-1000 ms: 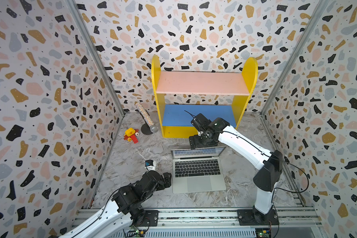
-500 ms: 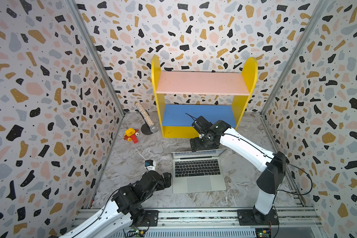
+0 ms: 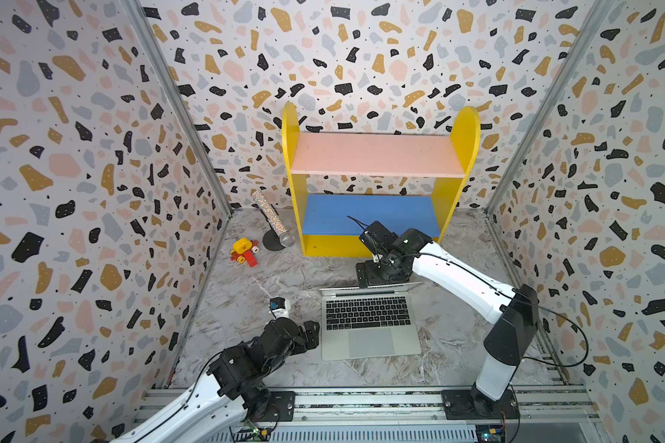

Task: Close the laptop lid and set it aside
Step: Close the lid of the laptop.

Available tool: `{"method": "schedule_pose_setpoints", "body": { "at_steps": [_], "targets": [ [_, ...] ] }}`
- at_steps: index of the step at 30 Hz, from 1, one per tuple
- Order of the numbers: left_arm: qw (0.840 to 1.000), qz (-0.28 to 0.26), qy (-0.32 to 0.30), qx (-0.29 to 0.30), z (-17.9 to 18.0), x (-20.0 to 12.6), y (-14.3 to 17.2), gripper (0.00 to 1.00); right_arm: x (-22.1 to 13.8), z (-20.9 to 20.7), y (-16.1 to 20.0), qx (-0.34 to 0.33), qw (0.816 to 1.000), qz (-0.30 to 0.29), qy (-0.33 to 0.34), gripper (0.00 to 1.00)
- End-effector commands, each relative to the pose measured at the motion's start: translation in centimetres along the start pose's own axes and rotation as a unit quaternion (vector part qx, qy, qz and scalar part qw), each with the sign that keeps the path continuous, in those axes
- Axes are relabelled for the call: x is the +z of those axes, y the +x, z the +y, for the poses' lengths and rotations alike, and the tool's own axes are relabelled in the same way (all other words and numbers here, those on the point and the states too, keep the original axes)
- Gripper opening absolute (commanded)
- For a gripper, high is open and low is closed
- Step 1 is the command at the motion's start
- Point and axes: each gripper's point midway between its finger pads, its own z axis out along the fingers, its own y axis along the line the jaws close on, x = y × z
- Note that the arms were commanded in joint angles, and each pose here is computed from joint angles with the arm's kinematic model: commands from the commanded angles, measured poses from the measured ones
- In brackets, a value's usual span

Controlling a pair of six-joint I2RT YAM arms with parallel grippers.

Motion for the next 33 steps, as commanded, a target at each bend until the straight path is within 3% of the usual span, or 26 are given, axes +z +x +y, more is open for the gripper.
{"method": "schedule_pose_setpoints", "body": {
  "at_steps": [1, 33],
  "targets": [
    [1.000, -0.013, 0.012, -0.008, -0.8, -0.5, -0.9, 1.00, -0.7, 0.1, 2.2, -0.009, 1.000, 0.026, -0.003, 1.00],
    [1.000, -0.011, 0.013, -0.003, -0.9, -0.5, -0.9, 1.00, 0.1, 0.7, 4.9, -0.017, 0.999, 0.042, -0.003, 1.00]
  ]
}}
